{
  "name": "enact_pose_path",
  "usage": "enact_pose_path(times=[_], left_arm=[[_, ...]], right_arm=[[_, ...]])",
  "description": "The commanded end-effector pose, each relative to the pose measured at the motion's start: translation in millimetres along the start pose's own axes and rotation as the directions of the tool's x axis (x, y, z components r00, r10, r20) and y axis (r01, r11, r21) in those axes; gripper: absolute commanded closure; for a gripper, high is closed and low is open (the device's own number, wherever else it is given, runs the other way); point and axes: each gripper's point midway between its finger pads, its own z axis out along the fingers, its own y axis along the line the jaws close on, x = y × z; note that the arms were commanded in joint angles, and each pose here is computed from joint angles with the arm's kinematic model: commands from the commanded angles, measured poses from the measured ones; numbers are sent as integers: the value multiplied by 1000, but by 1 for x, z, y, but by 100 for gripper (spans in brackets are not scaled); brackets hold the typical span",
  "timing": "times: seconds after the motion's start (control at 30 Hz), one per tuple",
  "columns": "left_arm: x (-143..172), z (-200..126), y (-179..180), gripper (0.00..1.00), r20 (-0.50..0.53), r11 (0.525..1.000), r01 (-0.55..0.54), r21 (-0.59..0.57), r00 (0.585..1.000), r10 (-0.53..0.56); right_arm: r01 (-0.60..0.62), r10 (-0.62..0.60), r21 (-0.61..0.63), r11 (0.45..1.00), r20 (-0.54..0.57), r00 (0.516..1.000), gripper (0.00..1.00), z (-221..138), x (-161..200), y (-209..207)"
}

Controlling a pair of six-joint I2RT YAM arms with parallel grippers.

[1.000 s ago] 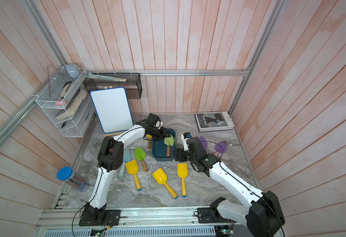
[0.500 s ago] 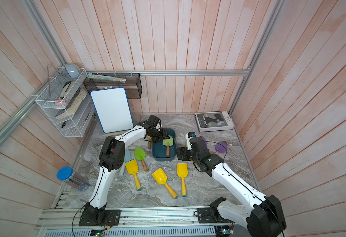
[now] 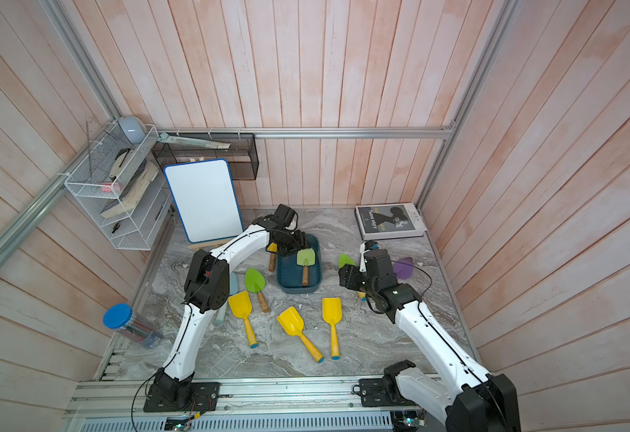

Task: Put the shovel into the storage box
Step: Place the shovel in the storage box, then pick up the shovel from the center of the board.

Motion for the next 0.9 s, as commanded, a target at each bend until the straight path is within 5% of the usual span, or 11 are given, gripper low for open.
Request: enact_pose_path(times=[0.0, 0.2, 0.47, 0.87], left_arm=[[-8, -30, -17, 32, 65, 999, -46, -20, 997, 48], [-11, -78, -52, 31, 153, 991, -120, 51, 982, 111], [8, -135, -88, 30, 238, 957, -226, 184, 954, 179], [18, -152, -91, 29, 264, 942, -247, 228, 947, 185]], right_arm=[[-99, 103, 92, 991, -35, 994, 30, -1, 9, -45], [-125, 152, 257, 958, -88, 984, 32, 15, 16, -104], [-56, 114, 306, 950, -175, 978, 50, 47, 12, -123], [23, 45, 285, 958, -227, 973, 53, 67, 0, -116]])
